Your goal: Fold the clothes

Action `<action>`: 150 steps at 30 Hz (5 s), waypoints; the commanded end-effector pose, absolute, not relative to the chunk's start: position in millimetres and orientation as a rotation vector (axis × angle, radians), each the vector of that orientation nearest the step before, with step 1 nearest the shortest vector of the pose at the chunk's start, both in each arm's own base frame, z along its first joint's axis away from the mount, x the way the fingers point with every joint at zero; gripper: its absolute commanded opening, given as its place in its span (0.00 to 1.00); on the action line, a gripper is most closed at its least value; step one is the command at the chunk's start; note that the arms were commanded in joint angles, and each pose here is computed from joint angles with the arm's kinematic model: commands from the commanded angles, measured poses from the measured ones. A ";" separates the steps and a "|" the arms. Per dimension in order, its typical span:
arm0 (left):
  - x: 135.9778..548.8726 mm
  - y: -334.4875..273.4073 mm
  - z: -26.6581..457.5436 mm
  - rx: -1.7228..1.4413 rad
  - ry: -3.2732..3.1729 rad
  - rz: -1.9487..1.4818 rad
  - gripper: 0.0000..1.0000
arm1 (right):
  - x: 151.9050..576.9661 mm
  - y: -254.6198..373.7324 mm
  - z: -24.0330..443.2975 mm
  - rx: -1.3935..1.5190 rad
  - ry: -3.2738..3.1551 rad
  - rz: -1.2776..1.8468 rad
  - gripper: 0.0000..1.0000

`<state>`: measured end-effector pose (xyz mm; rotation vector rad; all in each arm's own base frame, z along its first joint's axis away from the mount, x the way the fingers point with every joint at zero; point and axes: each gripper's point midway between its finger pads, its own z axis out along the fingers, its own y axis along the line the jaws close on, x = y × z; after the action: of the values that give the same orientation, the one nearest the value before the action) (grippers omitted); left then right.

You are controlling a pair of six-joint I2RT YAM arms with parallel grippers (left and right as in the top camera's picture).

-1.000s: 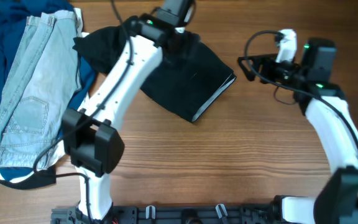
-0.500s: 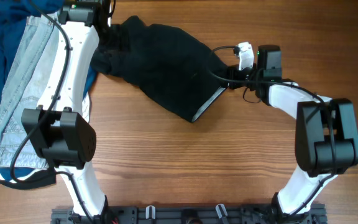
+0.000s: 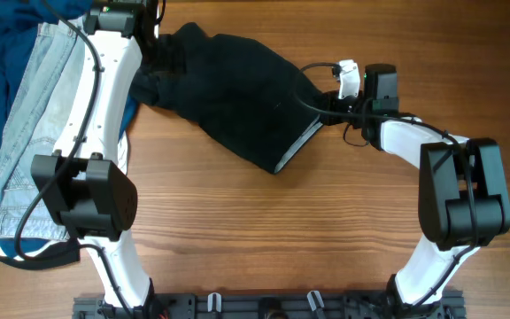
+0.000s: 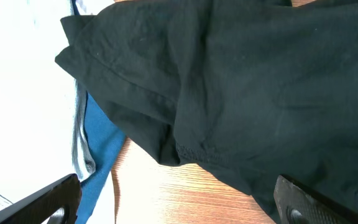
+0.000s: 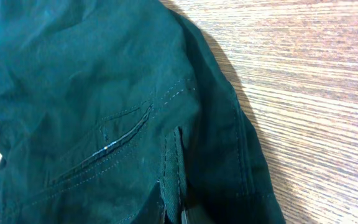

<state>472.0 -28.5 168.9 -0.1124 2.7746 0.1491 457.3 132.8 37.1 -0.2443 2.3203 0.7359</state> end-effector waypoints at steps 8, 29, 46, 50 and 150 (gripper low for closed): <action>470.7 -32.6 185.1 -0.123 2.739 0.118 1.00 | 415.8 87.7 347.8 -0.205 1.828 0.559 0.04; 480.9 -106.6 222.5 0.273 2.579 -0.330 1.00 | 299.3 91.6 447.2 -0.324 1.729 0.579 0.04; 460.5 -132.4 215.8 0.382 2.628 -0.396 1.00 | 428.5 171.9 375.2 -0.227 1.835 0.883 0.04; 476.7 -72.4 213.0 0.119 2.649 -0.179 1.00 | 411.1 219.1 361.4 -0.331 1.877 0.952 0.04; 438.9 -36.3 163.6 -0.465 2.634 -0.540 0.04 | 322.9 131.7 172.6 -0.399 2.558 0.747 0.04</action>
<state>396.4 -41.4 59.0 -0.6178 2.8882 -0.5366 300.9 140.7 101.3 -0.4115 2.7365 0.8551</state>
